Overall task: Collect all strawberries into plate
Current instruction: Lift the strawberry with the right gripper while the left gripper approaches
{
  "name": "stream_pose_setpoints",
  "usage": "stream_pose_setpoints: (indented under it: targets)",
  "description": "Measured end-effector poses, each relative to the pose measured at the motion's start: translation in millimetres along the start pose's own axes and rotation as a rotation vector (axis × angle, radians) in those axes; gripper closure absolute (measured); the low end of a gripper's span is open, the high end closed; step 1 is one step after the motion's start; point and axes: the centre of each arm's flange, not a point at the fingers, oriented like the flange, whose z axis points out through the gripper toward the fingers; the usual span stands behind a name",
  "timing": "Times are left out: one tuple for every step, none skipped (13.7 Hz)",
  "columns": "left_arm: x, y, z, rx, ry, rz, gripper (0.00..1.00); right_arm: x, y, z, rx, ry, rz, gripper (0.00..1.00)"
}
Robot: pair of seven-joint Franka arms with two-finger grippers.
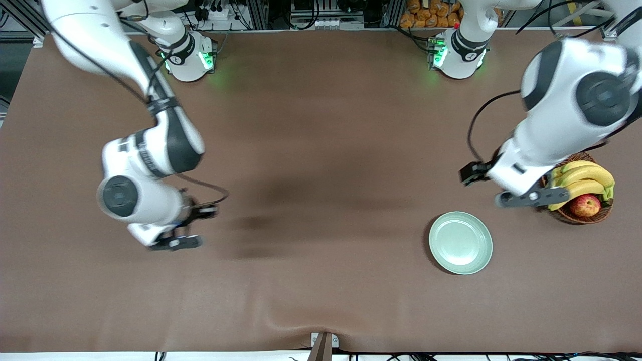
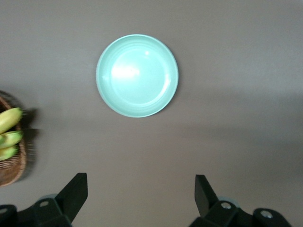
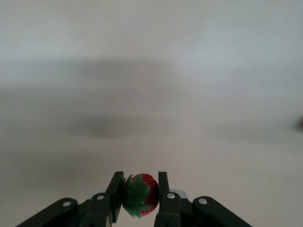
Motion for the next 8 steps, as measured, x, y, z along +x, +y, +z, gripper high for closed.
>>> stream_pose_setpoints:
  targets:
    - [3, 13, 11, -0.004, 0.003, -0.019, 0.00, -9, -27, 11, 0.047, -0.032, -0.005, 0.66]
    - [5, 25, 21, -0.010, 0.008, -0.044, 0.00, -18, -54, 24, 0.068, -0.057, -0.025, 0.66]
    - [6, 38, 31, -0.024, 0.011, -0.077, 0.00, -26, -80, 37, 0.075, -0.063, -0.044, 0.66]
    - [8, 51, 42, -0.046, 0.013, -0.114, 0.00, -32, -104, 50, 0.076, -0.057, -0.052, 0.66]
    - [9, 63, 53, -0.067, 0.014, -0.147, 0.00, -40, -126, 63, 0.073, -0.054, -0.056, 0.66]
    - [11, 75, 65, -0.080, 0.016, -0.176, 0.00, -49, -148, 76, 0.069, -0.058, -0.063, 0.66]
    - [14, 86, 76, -0.088, 0.018, -0.206, 0.00, -58, -168, 91, 0.073, -0.061, -0.072, 0.66]
    - [16, 97, 87, -0.095, 0.019, -0.232, 0.00, -67, -188, 106, 0.076, -0.059, -0.079, 0.66]
